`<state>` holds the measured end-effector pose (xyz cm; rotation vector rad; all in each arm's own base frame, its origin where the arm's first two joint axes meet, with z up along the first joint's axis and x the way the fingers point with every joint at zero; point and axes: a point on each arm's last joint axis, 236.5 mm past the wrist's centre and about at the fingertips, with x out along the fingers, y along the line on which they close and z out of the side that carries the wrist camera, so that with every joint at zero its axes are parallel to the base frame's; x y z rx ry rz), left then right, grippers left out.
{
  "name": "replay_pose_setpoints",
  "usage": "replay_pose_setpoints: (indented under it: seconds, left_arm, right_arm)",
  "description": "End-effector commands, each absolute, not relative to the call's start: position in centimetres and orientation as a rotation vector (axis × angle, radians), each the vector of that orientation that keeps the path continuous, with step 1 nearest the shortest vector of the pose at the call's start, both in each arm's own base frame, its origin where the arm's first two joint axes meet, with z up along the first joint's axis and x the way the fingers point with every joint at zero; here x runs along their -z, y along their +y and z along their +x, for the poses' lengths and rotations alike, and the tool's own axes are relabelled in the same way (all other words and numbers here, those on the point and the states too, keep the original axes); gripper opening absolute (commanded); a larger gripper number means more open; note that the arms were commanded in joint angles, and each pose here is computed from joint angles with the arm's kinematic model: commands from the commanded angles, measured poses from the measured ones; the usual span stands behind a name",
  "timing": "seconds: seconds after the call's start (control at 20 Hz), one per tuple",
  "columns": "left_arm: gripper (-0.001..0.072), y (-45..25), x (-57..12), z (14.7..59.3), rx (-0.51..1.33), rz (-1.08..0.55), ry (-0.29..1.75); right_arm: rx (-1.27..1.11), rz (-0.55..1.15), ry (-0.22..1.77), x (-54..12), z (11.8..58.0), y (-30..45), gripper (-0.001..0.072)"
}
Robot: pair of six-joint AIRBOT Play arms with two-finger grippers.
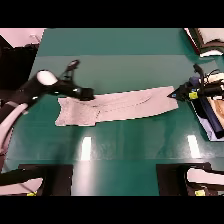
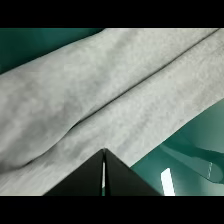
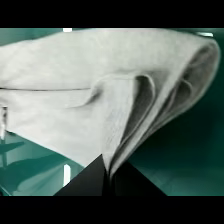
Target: Fold the shirts.
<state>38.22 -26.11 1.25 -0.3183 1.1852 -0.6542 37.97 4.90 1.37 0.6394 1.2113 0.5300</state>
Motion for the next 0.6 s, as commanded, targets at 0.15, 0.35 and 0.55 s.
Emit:
replay_pose_setpoints:
  seconds: [0.15, 0.35, 0.55]
  left_arm:
    - [0.0023, -37.8, 5.9, 38.2, 0.786, -0.236, 1.326]
    - [0.0023, -38.4, 7.7, 38.6, 0.765, -0.227, 1.355]
    - [0.0024, -38.6, 7.1, 38.8, 0.777, -0.222, 1.346]
  right_arm:
    - [-0.745, 0.593, 1.056, -11.5, 38.1, 11.8, 0.001]
    - [-0.859, 0.473, 0.979, -16.9, 38.3, 16.6, 0.001]
    - [-0.95, 0.388, 0.918, -20.7, 37.4, 20.2, 0.001]
